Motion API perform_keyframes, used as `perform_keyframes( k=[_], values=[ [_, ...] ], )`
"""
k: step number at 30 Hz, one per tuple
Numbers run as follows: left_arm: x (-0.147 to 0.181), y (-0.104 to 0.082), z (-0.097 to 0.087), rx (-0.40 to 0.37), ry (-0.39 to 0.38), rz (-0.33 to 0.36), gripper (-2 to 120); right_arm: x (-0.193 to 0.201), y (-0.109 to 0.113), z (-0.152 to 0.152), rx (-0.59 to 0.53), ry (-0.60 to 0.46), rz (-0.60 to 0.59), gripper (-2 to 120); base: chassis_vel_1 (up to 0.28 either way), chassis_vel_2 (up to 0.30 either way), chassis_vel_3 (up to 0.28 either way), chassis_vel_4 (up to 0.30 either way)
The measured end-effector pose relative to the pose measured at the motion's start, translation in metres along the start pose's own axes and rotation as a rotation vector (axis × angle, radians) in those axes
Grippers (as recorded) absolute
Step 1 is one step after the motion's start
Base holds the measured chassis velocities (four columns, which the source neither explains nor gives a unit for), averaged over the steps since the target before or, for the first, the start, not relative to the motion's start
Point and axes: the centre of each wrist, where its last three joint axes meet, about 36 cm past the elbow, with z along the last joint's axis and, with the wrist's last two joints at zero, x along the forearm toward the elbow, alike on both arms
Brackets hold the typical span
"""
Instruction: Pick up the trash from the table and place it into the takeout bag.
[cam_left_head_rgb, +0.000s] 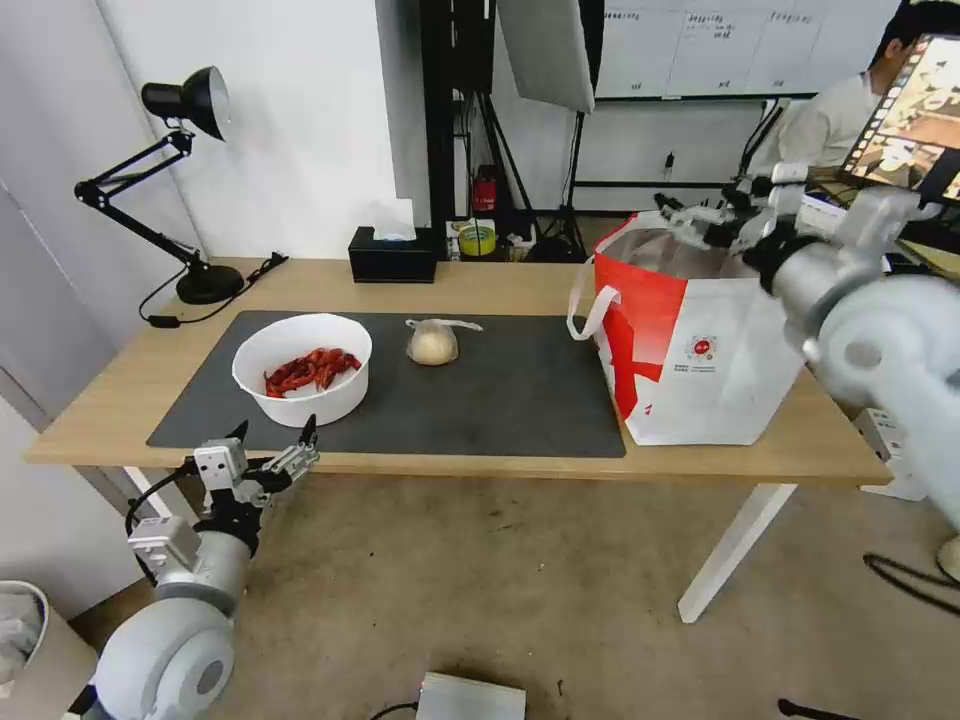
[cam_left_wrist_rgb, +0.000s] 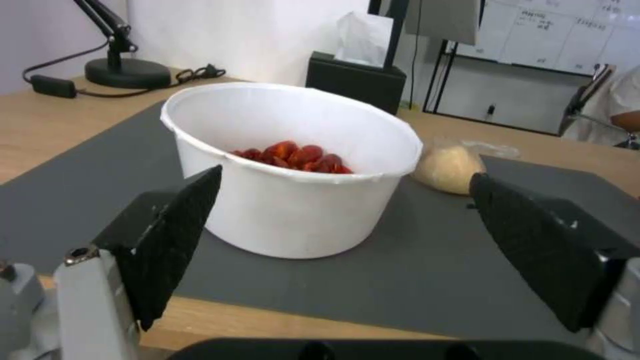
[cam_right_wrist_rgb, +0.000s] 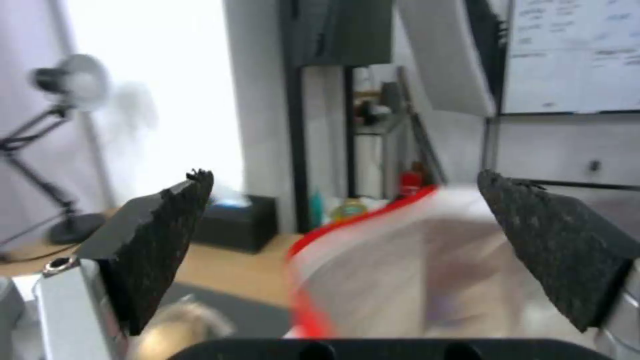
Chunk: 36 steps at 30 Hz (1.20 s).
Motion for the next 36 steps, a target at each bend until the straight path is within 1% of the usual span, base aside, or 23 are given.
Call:
perform_keyframes(
  k=[1, 2, 5, 6, 8, 9, 10, 13, 14, 17, 18, 21, 22, 25, 26, 29, 30, 32, 36],
  values=[
    [0.0, 0.0, 0.0, 0.001, -0.002, -0.003, 100, 0.007, 0.007, 0.009, -0.005, -0.011, -0.023, 100, 0.0, 0.0, 0.0, 0.0],
    [0.0, 0.0, 0.0, 0.001, -0.002, -0.003, 100, 0.007, 0.007, 0.009, -0.005, -0.011, -0.023, 100, 0.0, 0.0, 0.0, 0.0],
    [0.004, 0.002, -0.001, 0.008, -0.007, -0.016, 100, 0.021, 0.028, 0.026, -0.012, -0.06, -0.075, 100, 0.0, 0.0, 0.0, 0.0],
    [0.004, 0.002, -0.001, 0.008, -0.007, -0.016, 100, 0.021, 0.028, 0.026, -0.012, -0.06, -0.075, 100, 0.0, 0.0, 0.0, 0.0],
    [0.009, 0.002, -0.003, 0.014, -0.013, -0.031, 100, 0.027, 0.044, 0.036, -0.022, -0.077, -0.103, 100, 0.0, 0.0, 0.0, 0.0],
    [0.011, 0.002, -0.004, 0.016, -0.017, -0.034, 100, 0.031, 0.051, 0.042, -0.026, -0.079, -0.106, 100, 0.0, 0.0, 0.0, 0.0],
    [0.011, 0.002, -0.004, 0.016, -0.017, -0.034, 100, 0.031, 0.051, 0.042, -0.026, -0.079, -0.106, 100, 0.0, 0.0, 0.0, 0.0],
    [0.013, 0.002, -0.005, 0.019, -0.021, -0.04, 100, 0.049, 0.065, 0.068, -0.034, -0.062, -0.089, 100, 0.0, 0.0, 0.0, 0.0],
    [0.013, 0.002, -0.005, 0.019, -0.021, -0.04, 100, 0.049, 0.065, 0.068, -0.034, -0.062, -0.089, 100, 0.0, 0.0, 0.0, 0.0],
    [0.016, 0.003, -0.003, 0.019, -0.018, -0.048, 100, 0.069, 0.074, 0.101, -0.042, -0.033, -0.053, 100, 0.0, 0.0, 0.0, 0.0],
    [0.016, 0.003, -0.003, 0.019, -0.018, -0.048, 100, 0.069, 0.074, 0.101, -0.042, -0.033, -0.053, 100, 0.0, 0.0, 0.0, 0.0],
    [0.017, 0.004, -0.002, 0.019, -0.018, -0.053, 100, 0.088, 0.08, 0.126, -0.045, 0.003, -0.018, 100, 0.0, 0.0, 0.0, 0.0],
    [0.017, 0.004, -0.002, 0.019, -0.018, -0.053, 100, 0.088, 0.08, 0.126, -0.045, 0.003, -0.018, 100, 0.0, 0.0, 0.0, 0.0],
    [0.019, 0.005, -0.001, 0.017, -0.016, -0.057, 100, 0.106, 0.087, 0.147, -0.026, 0.023, 0.023, 100, 0.0, 0.0, 0.0, 0.0],
    [0.019, 0.005, -0.001, 0.017, -0.016, -0.057, 100, 0.106, 0.087, 0.147, -0.026, 0.023, 0.023, 100, 0.0, 0.0, 0.0, 0.0],
    [0.021, 0.005, 0.0, 0.011, -0.014, -0.056, 100, 0.118, 0.092, 0.164, -0.016, 0.023, 0.072, 100, 0.0, 0.0, 0.0, 0.0],
    [0.021, 0.005, 0.0, 0.011, -0.014, -0.056, 100, 0.118, 0.092, 0.164, -0.016, 0.023, 0.072, 100, 0.0, 0.0, 0.0, 0.0],
    [0.022, 0.006, -0.001, 0.008, -0.014, -0.052, 100, 0.126, 0.095, 0.175, -0.019, 0.02, 0.099, 100, 0.0, 0.0, 0.0, 0.0],
    [0.024, 0.007, 0.001, 0.007, -0.008, -0.049, 100, 0.132, 0.097, 0.183, -0.026, 0.02, 0.122, 100, 0.0, 0.0, 0.0, 0.0]
  ],
)
